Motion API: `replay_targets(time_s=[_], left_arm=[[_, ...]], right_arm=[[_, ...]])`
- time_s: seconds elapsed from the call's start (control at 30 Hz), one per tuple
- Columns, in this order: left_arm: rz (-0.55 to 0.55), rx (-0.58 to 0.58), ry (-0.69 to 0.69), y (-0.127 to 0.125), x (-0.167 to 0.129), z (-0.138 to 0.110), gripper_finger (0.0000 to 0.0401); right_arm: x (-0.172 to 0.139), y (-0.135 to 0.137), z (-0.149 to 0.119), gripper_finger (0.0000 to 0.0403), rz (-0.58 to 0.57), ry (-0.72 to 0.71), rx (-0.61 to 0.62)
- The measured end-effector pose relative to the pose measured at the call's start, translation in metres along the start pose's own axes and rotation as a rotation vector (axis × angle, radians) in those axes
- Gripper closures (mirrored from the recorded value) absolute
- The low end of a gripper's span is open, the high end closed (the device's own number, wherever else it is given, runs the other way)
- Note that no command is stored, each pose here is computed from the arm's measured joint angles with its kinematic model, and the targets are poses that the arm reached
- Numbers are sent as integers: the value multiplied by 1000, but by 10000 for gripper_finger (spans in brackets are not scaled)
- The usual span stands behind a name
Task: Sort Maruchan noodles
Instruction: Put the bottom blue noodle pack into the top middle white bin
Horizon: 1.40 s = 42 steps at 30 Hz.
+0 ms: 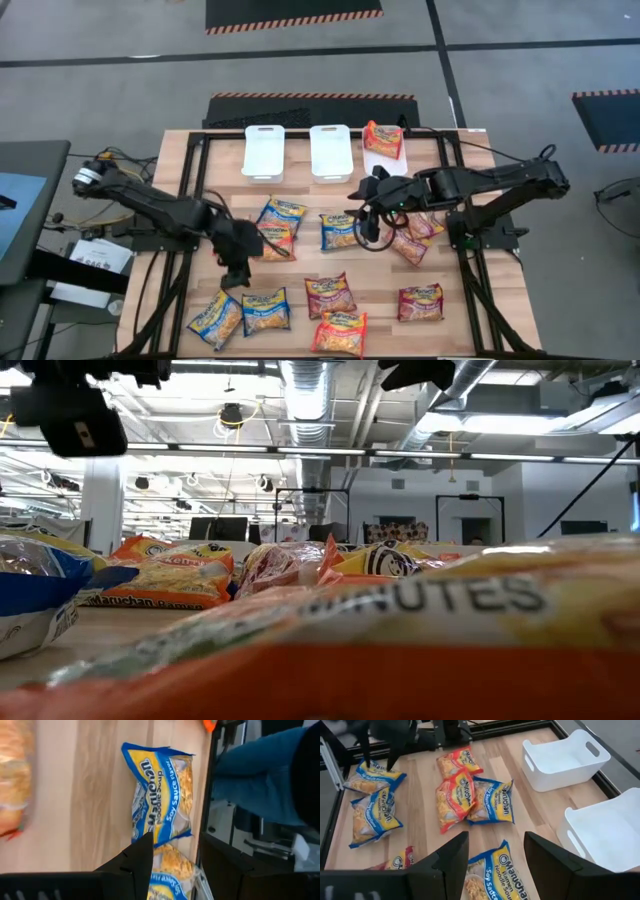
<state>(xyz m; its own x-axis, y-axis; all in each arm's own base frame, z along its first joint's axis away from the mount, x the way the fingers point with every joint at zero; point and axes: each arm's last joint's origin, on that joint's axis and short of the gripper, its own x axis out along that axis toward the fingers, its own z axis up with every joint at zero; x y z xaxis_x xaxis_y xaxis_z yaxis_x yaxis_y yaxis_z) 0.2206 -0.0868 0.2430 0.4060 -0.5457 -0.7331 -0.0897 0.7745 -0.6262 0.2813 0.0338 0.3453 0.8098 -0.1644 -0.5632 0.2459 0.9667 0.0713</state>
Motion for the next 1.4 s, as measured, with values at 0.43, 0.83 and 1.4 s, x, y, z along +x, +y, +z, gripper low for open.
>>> replay_targets(time_s=[0.43,0.83,1.4], left_arm=[[53,-5,42,3,70,9,257],[127,-24,91,14,111,4,257],[125,5,122,20,124,3,394]], right_arm=[[-1,1,0,188,33,5,1],[-1,1,-1,188,32,17,-2],[-1,0,-2,188,28,22,-4]])
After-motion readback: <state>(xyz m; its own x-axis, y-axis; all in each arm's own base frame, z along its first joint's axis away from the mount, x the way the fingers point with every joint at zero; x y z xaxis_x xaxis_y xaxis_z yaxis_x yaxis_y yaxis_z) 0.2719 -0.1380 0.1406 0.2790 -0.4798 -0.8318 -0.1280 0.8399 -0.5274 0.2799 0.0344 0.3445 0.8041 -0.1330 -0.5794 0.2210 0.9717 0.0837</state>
